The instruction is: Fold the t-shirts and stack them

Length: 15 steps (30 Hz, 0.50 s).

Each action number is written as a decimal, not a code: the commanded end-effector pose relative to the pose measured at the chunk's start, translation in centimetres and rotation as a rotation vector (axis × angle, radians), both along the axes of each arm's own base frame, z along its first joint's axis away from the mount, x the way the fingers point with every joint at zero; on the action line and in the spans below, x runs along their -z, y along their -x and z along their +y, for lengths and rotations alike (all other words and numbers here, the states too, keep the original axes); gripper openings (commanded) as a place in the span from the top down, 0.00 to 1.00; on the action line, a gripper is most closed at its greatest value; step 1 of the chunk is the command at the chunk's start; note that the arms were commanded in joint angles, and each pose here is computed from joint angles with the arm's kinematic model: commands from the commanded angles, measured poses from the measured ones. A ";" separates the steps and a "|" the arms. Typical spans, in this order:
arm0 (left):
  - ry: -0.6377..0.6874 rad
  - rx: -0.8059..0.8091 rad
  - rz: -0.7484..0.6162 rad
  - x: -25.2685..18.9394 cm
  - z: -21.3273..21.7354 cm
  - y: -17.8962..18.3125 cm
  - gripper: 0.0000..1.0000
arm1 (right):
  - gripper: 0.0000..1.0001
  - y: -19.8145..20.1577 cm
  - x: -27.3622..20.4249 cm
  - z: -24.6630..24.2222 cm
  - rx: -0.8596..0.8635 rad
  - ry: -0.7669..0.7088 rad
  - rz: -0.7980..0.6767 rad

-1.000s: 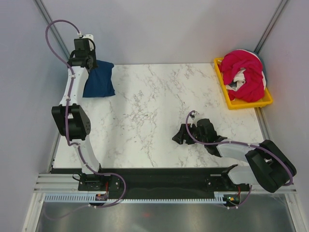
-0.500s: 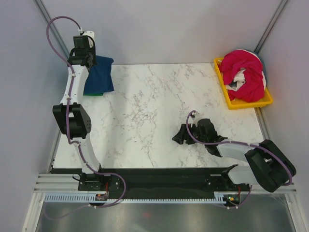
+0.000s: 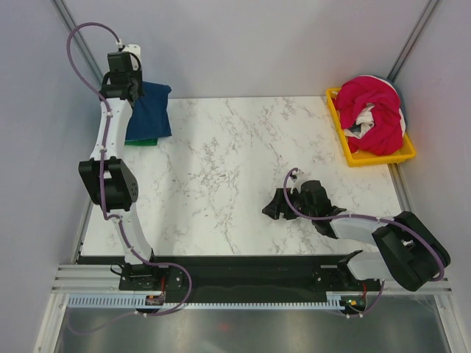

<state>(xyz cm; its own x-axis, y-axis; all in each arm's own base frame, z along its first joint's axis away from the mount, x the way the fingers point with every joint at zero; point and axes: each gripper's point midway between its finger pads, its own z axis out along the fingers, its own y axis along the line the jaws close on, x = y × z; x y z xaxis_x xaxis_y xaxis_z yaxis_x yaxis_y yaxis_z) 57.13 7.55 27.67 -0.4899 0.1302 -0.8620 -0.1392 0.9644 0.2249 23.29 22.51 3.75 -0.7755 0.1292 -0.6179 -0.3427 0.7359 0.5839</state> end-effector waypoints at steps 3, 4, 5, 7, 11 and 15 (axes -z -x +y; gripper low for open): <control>-0.054 0.021 -0.171 -6.4 1.2 -1.1 0.98 | 0.20 0.2 0.2 0.2 -0.011 -0.012 0.009; -0.053 0.022 -0.174 -6.5 1.3 -1.3 0.98 | 0.20 0.2 0.2 0.2 -0.012 -0.012 0.011; -0.054 0.022 -0.174 -6.4 1.5 -1.4 0.98 | 0.21 0.2 0.2 0.2 -0.013 -0.014 0.011; -0.048 0.018 -0.161 -5.6 2.0 -1.9 0.98 | 0.21 0.2 0.3 0.2 -0.014 -0.012 0.013; -0.038 0.017 -0.125 -3.3 2.7 -2.7 0.98 | 0.21 0.2 0.3 0.3 -0.014 -0.012 0.015; -0.031 0.009 -0.103 -1.5 3.9 -3.7 0.98 | 0.21 0.2 0.3 0.4 -0.018 -0.016 0.014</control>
